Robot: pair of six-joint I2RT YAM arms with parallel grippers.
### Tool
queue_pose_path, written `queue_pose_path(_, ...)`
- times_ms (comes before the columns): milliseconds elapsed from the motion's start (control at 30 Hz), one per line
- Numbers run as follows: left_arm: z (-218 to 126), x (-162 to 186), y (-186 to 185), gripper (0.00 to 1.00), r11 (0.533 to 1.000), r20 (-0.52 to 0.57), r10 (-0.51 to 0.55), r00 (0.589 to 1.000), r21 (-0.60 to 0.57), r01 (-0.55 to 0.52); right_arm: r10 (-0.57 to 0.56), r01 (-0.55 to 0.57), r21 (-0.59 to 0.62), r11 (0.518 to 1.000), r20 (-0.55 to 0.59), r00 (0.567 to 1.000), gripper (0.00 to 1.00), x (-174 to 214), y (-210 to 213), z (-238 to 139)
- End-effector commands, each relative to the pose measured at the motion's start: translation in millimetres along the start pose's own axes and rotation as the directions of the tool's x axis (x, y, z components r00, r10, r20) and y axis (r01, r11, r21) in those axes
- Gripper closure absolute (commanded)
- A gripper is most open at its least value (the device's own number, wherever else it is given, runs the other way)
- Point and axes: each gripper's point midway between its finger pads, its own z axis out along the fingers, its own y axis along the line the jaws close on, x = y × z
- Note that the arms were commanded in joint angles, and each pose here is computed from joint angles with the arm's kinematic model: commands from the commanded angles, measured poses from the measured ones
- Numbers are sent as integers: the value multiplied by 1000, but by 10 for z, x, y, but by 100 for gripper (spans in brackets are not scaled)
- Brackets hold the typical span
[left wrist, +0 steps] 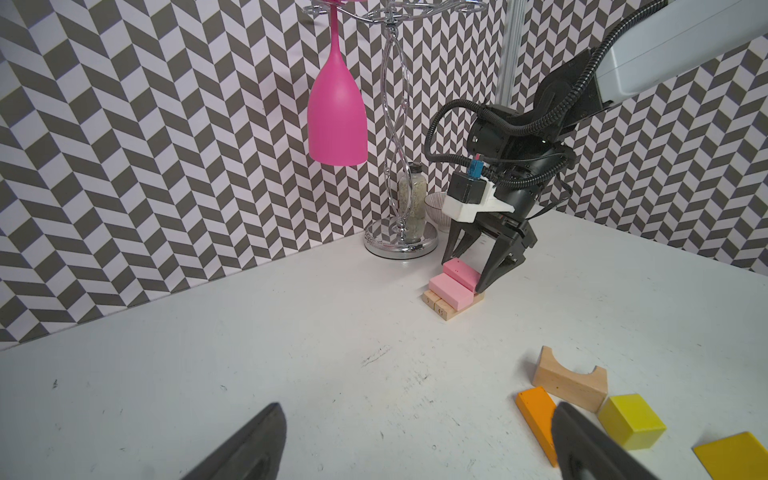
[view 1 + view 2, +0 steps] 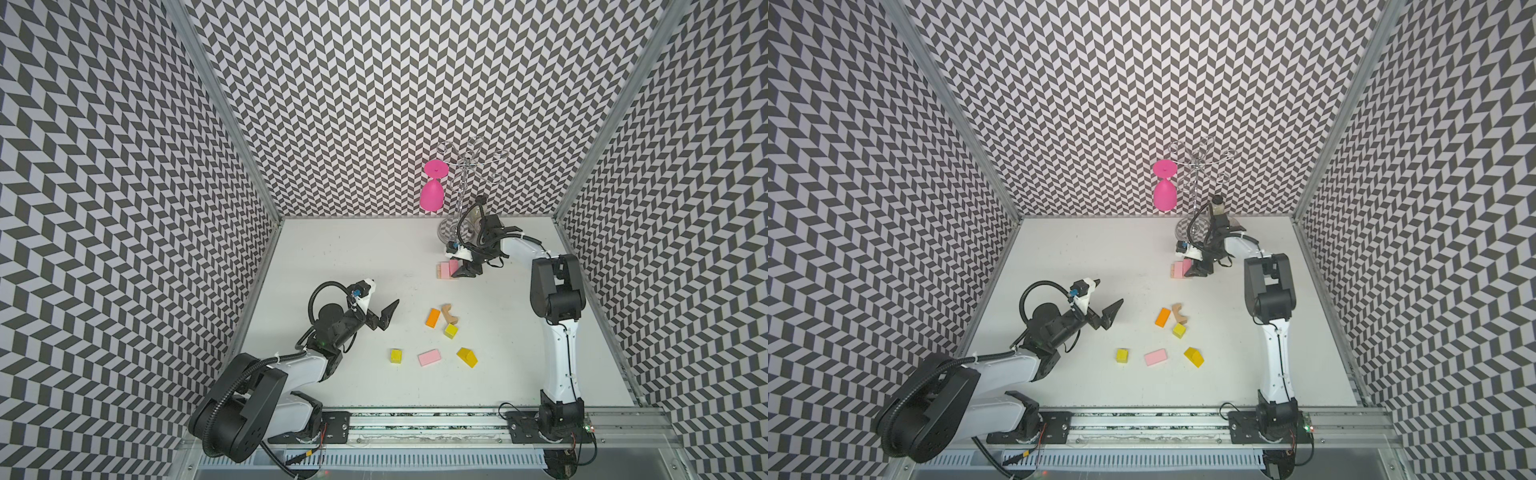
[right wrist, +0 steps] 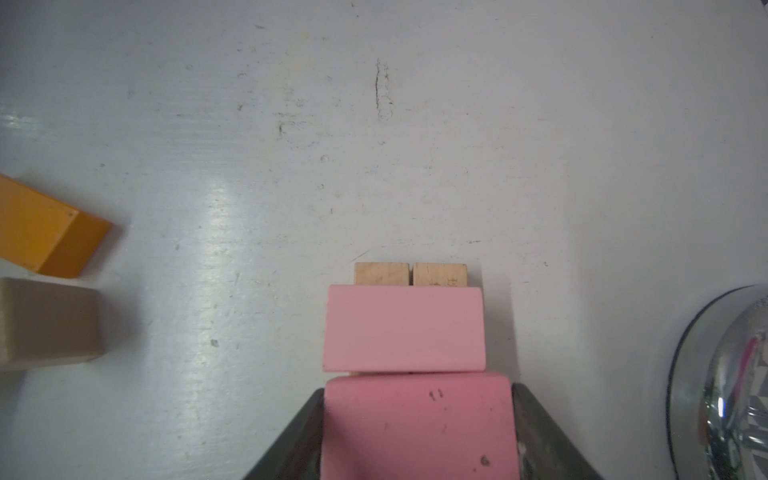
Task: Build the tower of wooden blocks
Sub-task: 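Lower the held pink block onto the wood blocks beside the first pink block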
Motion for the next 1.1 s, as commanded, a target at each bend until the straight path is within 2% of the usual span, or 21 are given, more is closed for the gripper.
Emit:
queue_pose_path(0, 51, -80, 0, 0, 1000, 15, 15, 1000, 0, -15, -2, 2, -1, 1000, 39, 999, 71, -81, -39, 41)
queue_pose_path(100, 51, -79, -4, 0, 1000, 14, 16, 1000, 2, -16, 2, -2, -8, 1000, 37, 999, 67, -60, -21, 59)
queue_pose_path(267, 55, -72, -3, 0, 1000, 12, 15, 1000, 1, -15, 5, -4, -24, 1000, 36, 999, 65, -48, 16, 90)
queue_pose_path(333, 56, -73, -3, 0, 1000, 12, 16, 1000, 1, -16, 9, -8, -28, 1000, 36, 999, 59, -46, 26, 97)
queue_pose_path(633, 61, -71, -9, 0, 1000, 10, 19, 1000, 2, -19, 18, -17, -38, 999, 23, 1000, 56, -20, 50, 127)
queue_pose_path(767, 62, -73, -14, 0, 1000, 11, 22, 1000, 3, -22, 20, -19, -39, 999, 17, 1000, 47, -6, 55, 131)
queue_pose_path(867, 67, -68, -16, 0, 1000, 8, 20, 1000, 3, -20, 21, -20, -37, 999, 14, 1000, 45, -2, 49, 130)
queue_pose_path(900, 67, -66, -16, 0, 1000, 8, 22, 1000, 4, -22, 22, -22, -35, 999, 13, 1000, 41, -3, 45, 127)
queue_pose_path(967, 67, -63, -17, 0, 1000, 7, 22, 1000, 4, -22, 21, -21, -30, 999, 8, 1000, 0, -3, 30, 120)
queue_pose_path(1067, 66, -66, -15, 0, 1000, 7, 23, 1000, 3, -23, 22, -22, -30, 999, 6, 1000, 0, -3, 25, 117)
